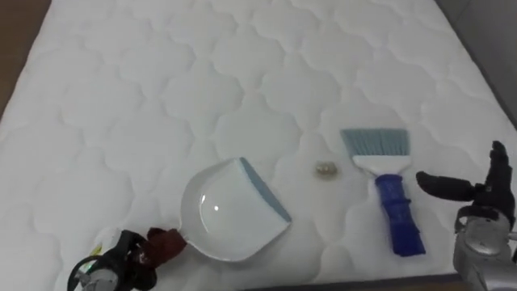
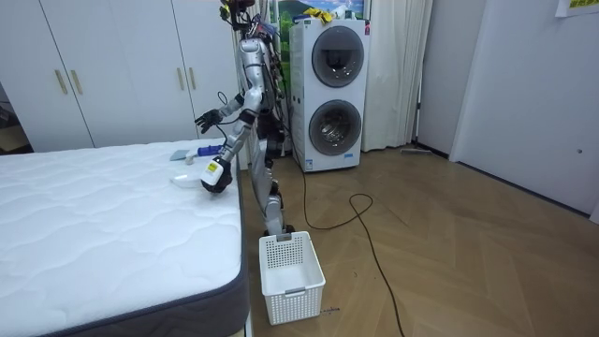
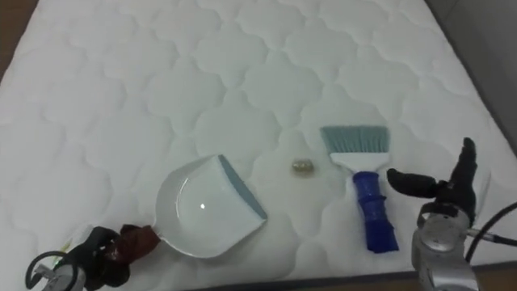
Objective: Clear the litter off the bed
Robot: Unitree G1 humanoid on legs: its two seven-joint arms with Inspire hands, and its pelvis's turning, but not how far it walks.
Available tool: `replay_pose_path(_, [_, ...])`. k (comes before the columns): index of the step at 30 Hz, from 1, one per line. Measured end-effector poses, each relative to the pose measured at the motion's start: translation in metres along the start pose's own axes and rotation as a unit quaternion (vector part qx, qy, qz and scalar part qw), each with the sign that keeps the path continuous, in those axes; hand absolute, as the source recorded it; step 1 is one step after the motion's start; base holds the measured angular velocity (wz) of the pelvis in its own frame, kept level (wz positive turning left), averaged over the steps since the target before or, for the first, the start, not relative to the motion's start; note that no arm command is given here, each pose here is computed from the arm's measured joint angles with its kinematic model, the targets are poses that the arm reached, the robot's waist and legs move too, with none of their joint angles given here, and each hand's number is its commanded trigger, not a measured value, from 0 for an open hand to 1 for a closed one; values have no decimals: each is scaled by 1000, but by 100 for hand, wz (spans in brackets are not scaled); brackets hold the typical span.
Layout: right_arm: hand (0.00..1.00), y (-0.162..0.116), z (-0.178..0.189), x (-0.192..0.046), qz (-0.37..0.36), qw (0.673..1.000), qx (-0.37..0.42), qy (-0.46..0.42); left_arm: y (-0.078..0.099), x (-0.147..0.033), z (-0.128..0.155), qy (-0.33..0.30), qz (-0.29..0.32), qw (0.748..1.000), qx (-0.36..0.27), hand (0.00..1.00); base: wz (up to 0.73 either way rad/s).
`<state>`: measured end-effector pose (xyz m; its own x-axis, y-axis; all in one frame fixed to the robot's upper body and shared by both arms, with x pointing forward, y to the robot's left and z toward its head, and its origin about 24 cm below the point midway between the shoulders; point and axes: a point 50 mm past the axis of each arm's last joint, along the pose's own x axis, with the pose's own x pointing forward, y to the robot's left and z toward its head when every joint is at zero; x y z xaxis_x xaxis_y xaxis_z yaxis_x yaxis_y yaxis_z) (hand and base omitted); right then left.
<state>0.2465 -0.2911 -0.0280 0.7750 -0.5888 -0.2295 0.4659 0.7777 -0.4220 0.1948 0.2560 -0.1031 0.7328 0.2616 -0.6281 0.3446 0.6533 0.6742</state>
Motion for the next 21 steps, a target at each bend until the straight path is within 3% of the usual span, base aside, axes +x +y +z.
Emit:
replay_pose_path(5, [0,13,10,4,34,999,-10,-18,3,6,13,-18,-5,1000,6,100,2])
replay_pose_path(21, [0,16,-21,6,91,992,-61,55,2,11,21,-24,-18,1000,-2,100,2])
